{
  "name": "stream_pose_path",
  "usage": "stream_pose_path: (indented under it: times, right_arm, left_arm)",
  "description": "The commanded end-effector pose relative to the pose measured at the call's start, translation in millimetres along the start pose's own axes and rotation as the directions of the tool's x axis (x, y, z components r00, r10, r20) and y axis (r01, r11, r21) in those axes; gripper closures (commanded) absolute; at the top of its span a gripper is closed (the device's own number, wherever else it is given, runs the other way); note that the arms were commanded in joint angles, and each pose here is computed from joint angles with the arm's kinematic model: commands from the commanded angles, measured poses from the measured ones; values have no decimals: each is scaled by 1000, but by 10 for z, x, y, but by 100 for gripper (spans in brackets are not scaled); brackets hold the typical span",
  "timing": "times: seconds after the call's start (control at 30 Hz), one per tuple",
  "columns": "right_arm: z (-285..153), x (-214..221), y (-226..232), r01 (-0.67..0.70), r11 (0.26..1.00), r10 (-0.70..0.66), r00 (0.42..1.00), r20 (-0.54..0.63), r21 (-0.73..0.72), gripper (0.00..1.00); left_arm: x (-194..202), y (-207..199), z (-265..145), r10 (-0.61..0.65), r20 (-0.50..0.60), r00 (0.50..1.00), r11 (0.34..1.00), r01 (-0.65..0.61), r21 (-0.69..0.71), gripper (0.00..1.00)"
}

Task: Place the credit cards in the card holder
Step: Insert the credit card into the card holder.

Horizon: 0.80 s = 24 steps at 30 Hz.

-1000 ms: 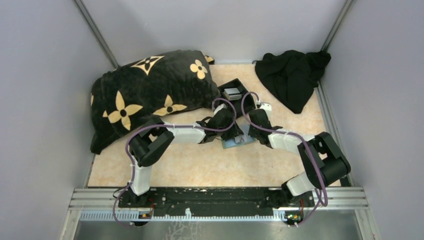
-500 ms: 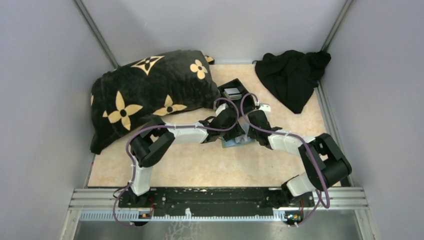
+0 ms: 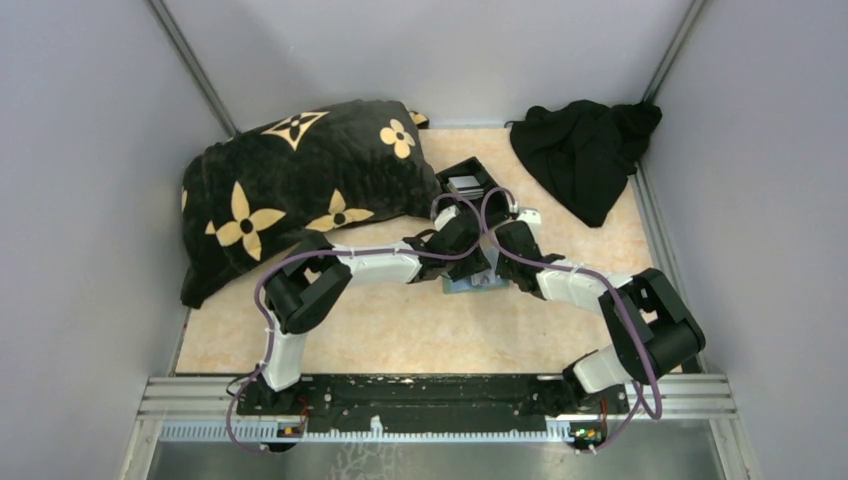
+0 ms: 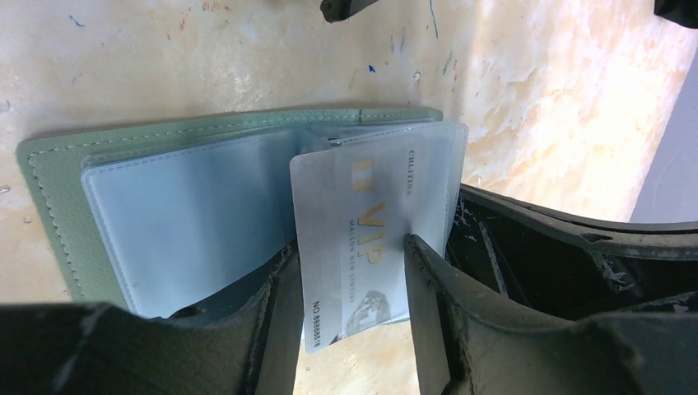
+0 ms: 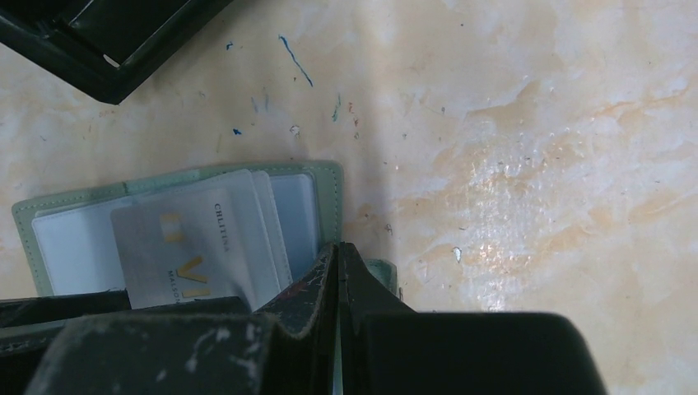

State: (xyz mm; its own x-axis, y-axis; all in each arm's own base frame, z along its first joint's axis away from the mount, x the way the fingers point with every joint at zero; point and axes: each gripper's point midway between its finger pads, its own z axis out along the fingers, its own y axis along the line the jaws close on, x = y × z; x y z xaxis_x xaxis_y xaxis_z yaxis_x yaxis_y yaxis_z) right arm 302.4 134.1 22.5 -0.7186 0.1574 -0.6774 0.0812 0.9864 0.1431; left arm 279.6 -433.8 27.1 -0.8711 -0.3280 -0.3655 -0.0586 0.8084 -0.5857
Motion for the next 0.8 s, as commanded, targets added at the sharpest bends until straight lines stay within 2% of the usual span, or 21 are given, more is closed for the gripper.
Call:
stream_pose_path:
  times: [0.0,0.1,0.37,0.63,0.67,0.7,0.77]
  right_arm:
    - [-193,390,379,25,983,-52,988,-147,-182,99]
    - [-199,407,405,29,981,-59,987,-150,-190,99]
    - [-192,409,382,35,983,-62,987,-148,-178,99]
    - [-194,416,374,35,983,-62,987,-146,-178,99]
    - [-194,412,374,36,983,-62,987,-145,-178,99]
    - [-196,408,378,36,983,-63,988,-144,-180,99]
    - [-196,413,375,38,983,-64,988,-144,-180,99]
  left_arm:
    - [888,971,201,44,-244,969,955,-112,-274,47]
    - [922,979,248,51,-260,964,952,-125,-278,46]
    - [937,1097,157,76,-270,960,945,-156,-288,30]
    - [910,985,50,133,-282,950,957,-198,-214,28]
    - [906,930,57,144,-286,947,958,-206,-200,21]
    - [897,864,58,156,-288,945,957,-217,-191,6]
    - [875,784,59,182,-290,940,951,-242,-190,1]
